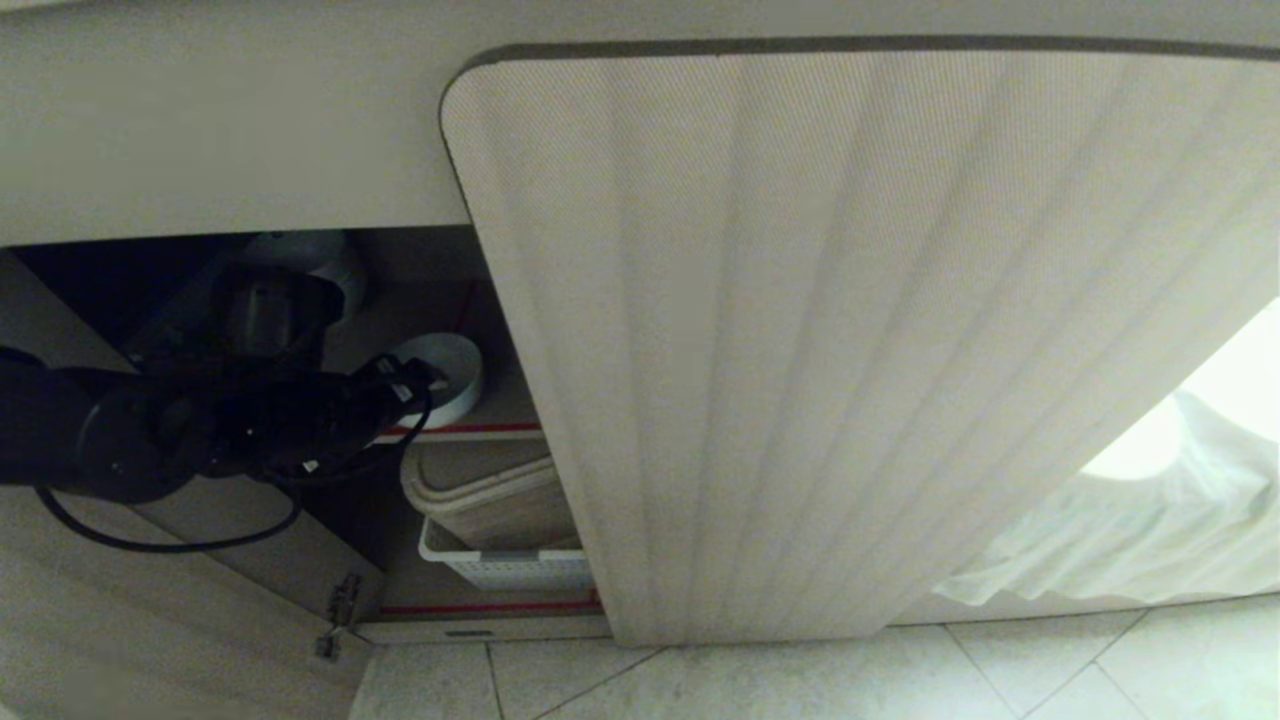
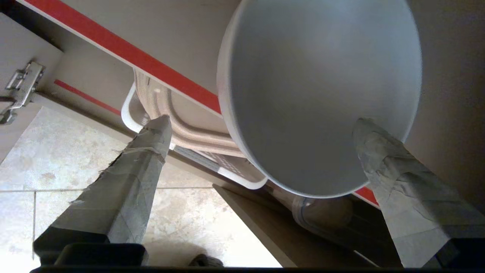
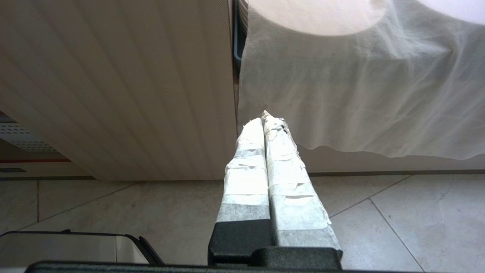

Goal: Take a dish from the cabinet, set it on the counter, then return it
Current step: Take the bowl from the cabinet

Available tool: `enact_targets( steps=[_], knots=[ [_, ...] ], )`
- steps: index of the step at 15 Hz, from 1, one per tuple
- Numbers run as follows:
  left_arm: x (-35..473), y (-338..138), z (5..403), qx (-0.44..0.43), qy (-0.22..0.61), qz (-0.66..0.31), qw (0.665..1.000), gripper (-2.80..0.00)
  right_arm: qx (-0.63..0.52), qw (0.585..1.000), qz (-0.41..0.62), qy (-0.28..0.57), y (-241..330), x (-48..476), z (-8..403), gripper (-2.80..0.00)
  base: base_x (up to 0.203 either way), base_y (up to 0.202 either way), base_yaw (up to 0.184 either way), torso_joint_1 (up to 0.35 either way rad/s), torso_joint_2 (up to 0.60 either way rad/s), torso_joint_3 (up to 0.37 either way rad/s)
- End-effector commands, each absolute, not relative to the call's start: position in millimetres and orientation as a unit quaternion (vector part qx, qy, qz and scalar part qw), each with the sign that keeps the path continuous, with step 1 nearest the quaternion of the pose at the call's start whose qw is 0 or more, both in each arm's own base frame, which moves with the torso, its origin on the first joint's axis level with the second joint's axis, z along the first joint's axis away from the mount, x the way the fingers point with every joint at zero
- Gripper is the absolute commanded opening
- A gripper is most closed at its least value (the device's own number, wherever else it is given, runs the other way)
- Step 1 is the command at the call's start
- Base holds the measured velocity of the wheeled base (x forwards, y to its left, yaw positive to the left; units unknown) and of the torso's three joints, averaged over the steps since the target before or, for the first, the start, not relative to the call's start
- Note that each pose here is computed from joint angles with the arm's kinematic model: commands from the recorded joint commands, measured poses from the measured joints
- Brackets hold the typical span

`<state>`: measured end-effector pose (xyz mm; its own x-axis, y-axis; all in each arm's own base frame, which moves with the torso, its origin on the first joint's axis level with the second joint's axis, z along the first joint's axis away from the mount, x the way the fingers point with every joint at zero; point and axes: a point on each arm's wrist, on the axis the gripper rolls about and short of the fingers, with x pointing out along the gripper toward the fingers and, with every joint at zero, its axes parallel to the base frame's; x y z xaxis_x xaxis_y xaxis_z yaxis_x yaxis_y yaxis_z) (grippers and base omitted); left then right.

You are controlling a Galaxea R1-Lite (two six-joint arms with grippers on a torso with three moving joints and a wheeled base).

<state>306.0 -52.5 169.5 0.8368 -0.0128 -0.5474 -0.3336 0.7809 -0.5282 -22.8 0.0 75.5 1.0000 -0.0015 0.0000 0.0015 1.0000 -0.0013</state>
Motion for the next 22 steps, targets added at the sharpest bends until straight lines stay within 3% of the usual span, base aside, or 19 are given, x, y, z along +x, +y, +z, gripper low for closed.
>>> enact_targets(
  steps=[1, 3, 4, 22],
  knots=[
    [307.0, -53.0, 169.0, -0.320, 0.271, 0.090, 0.903, 0.00, -0.001, 1.000, -0.001, 0.001, 0.0, -22.7, 75.5, -2.80, 0.000, 0.000, 0.000, 0.000, 0.00, 0.000],
    [306.9, -52.5, 168.6, -0.320, 0.271, 0.090, 0.903, 0.00, -0.001, 1.000, -0.001, 0.001, 0.0, -22.7, 75.5, -2.80, 0.000, 0.000, 0.000, 0.000, 0.00, 0.000],
    [306.9, -52.5, 168.6, -0.321, 0.271, 0.091, 0.903, -2.80, -0.001, 1.000, 0.000, 0.001, -0.1, -22.7, 75.5, -2.80, 0.000, 0.000, 0.000, 0.000, 0.00, 0.000],
    [303.4, -52.6, 169.5, -0.319, 0.270, 0.092, 0.904, -2.80, -0.001, 1.000, 0.000, 0.001, -0.1, -22.7, 75.5, -2.80, 0.000, 0.000, 0.000, 0.000, 0.00, 0.000]
  ],
)
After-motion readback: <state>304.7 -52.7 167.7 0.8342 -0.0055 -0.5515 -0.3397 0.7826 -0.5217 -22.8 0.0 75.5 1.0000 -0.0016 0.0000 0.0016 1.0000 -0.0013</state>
